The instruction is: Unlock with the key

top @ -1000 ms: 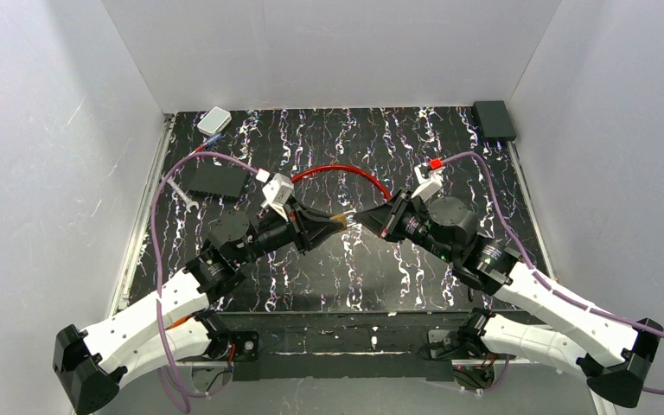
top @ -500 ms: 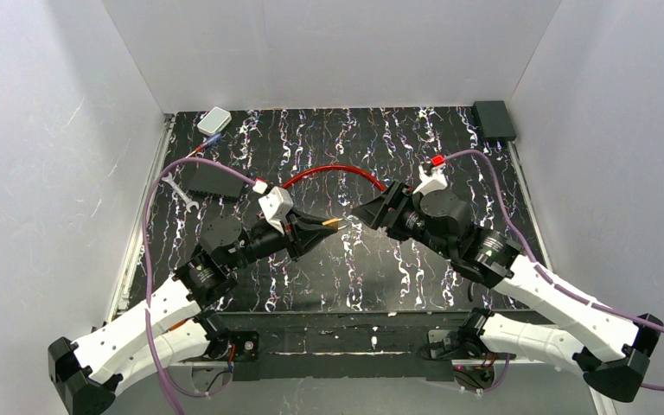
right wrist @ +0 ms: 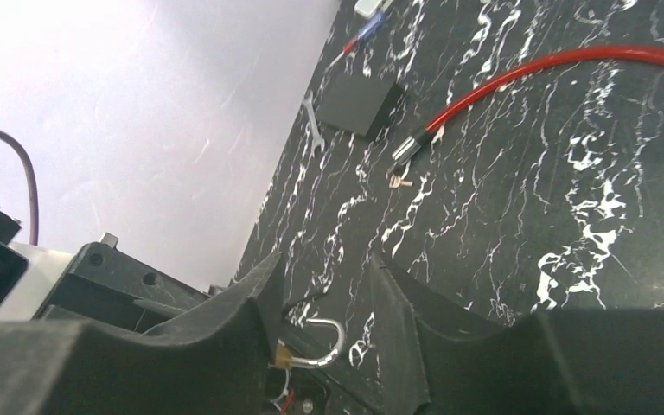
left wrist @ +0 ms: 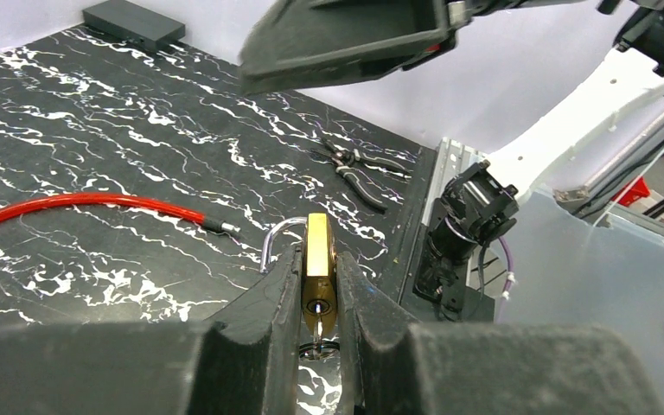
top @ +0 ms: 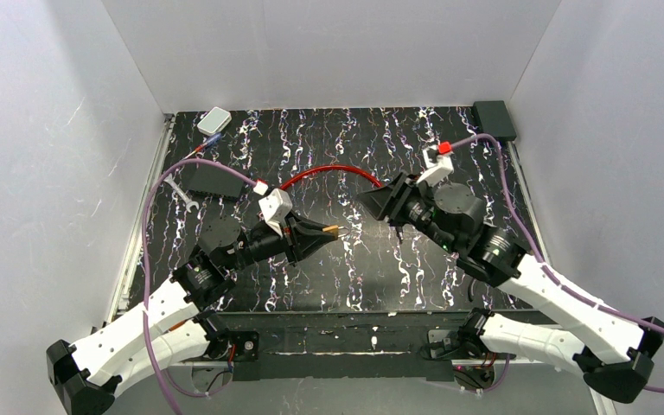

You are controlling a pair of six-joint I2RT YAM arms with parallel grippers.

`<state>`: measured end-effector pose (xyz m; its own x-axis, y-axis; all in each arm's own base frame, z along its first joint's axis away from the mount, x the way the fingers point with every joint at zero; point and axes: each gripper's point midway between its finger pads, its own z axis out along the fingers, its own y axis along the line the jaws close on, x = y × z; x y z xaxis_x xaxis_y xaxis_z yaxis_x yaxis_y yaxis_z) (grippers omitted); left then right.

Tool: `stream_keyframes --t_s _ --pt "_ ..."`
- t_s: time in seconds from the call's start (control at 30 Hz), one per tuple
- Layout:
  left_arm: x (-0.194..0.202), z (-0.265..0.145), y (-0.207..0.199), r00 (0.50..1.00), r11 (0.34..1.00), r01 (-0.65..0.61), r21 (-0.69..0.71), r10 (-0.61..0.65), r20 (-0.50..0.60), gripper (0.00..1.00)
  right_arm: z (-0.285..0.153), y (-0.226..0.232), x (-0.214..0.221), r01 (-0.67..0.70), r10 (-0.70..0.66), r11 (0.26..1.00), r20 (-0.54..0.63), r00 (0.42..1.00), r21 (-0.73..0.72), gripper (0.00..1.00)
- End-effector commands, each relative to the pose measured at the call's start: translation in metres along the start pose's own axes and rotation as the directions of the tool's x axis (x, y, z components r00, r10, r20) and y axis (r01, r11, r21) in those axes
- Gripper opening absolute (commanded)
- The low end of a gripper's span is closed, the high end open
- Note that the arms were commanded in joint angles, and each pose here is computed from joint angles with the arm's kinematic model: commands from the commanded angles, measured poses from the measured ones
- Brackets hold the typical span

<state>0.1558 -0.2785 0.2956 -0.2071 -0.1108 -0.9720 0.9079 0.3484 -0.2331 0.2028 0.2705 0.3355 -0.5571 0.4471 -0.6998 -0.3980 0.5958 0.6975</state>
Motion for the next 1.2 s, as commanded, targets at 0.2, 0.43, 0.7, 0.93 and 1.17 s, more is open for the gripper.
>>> stream_keyframes --t_s 0.2,0.43,0.7,0.93,1.17 --pt "-0.026 -0.002 -0.015 0.998 0.998 -0.027 0.061 0.024 0.054 0.0 0.021 0.048 0.045 0.01 -0.071 0.978 -0.282 0.957 -0.21 0.37" --pt "-0.038 -0.004 -0.012 0.996 0.998 -0.056 0.029 0.053 0.078 0.0 0.022 0.026 0.08 -0.026 -0.038 0.988 -0.399 0.916 -0.153 0.36" --pt "-0.041 -0.006 -0.007 0.994 0.998 -0.064 -0.006 0.065 0.085 0.0 0.02 0.015 0.092 -0.063 0.007 0.991 -0.419 0.908 -0.12 0.35" --pt "-0.043 -0.012 -0.006 0.993 0.997 -0.07 -0.023 0.071 0.094 0.0 0.005 -0.051 0.035 0.12 -0.102 0.979 -0.115 0.988 0.162 0.87" --pt "-0.047 -0.024 -0.025 0.998 0.999 -0.026 0.035 0.024 0.056 0.0 -0.046 0.049 0.035 0.459 -0.547 0.748 -0.054 0.835 -0.48 0.98"
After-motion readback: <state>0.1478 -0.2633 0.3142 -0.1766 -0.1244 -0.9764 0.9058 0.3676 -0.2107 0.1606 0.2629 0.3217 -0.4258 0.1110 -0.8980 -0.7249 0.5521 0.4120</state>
